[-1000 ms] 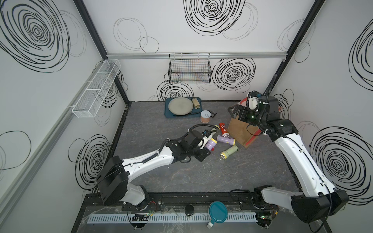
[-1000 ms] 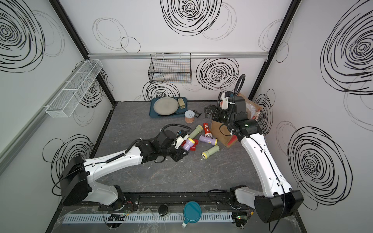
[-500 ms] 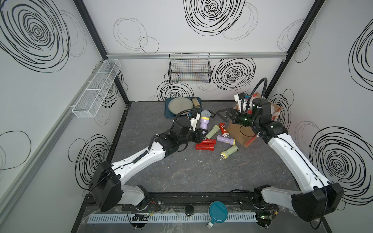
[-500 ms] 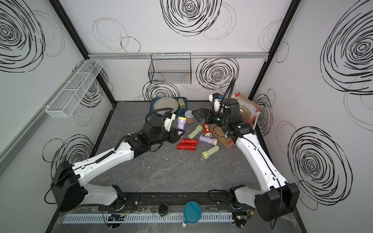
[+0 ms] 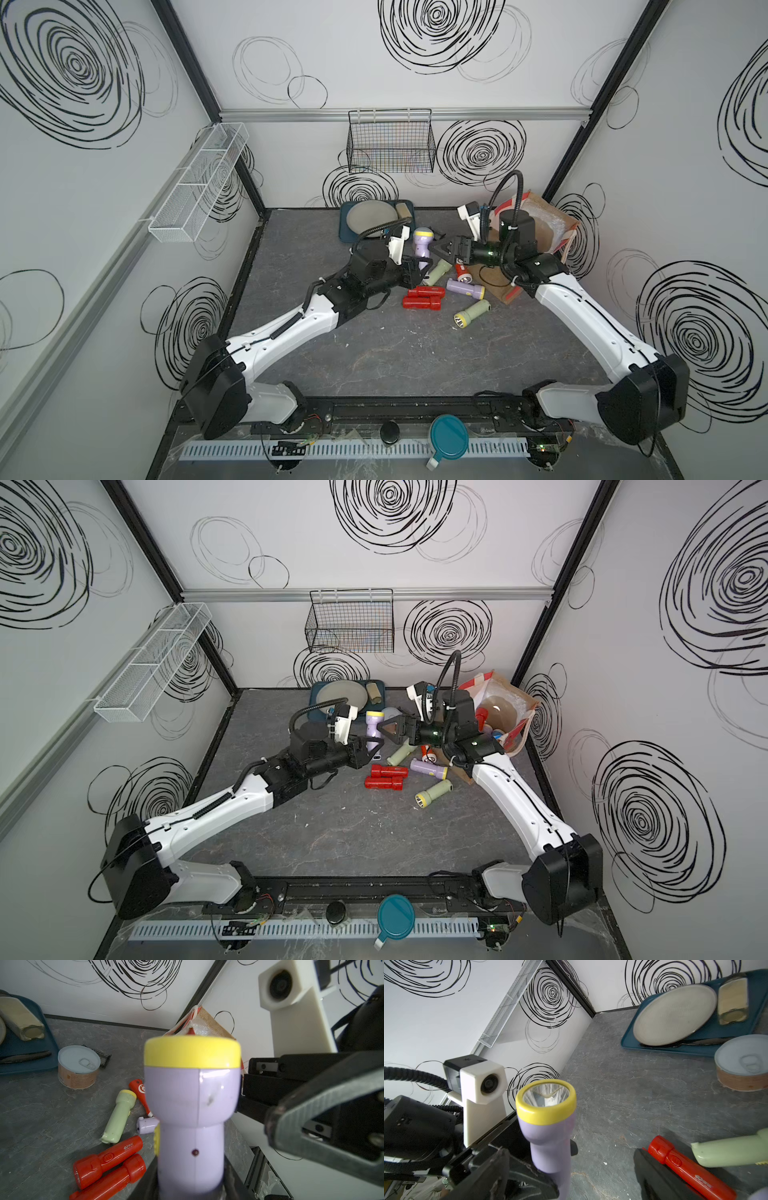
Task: Put the flashlights into the tote bags
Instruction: Pick up the flashlight from the center of the board.
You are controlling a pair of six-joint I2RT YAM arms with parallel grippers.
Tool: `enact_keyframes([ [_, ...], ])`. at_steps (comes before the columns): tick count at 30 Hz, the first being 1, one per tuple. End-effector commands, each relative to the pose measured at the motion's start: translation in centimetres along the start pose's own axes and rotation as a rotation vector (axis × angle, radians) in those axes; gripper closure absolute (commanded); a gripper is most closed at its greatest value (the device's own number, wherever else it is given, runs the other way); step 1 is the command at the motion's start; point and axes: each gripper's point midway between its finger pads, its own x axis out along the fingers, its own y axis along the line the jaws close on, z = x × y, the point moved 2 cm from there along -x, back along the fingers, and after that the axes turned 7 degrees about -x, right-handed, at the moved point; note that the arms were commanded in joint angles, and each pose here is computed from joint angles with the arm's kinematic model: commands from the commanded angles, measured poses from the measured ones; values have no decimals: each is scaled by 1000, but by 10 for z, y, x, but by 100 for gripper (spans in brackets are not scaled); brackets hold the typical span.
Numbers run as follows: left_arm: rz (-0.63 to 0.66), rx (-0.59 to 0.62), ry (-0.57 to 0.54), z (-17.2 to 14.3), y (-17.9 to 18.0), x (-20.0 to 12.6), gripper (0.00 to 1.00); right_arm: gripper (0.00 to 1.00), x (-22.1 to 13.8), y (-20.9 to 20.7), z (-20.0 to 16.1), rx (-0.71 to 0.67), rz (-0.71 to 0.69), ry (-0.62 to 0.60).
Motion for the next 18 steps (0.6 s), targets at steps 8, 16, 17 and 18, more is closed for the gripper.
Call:
enact_keyframes([
  [8, -69, 30, -38, 12, -18, -4, 100, 13, 25, 14, 9, -13, 38, -53],
  [16, -67, 31, -33, 9, -17, -5, 100, 29, 31, 13, 14, 18, 16, -104],
  [17, -67, 32, -31, 8, -17, -5, 100, 31, 31, 13, 14, 21, 15, -106],
  [18, -66, 33, -31, 9, -17, -5, 100, 31, 31, 12, 14, 23, 12, -109],
])
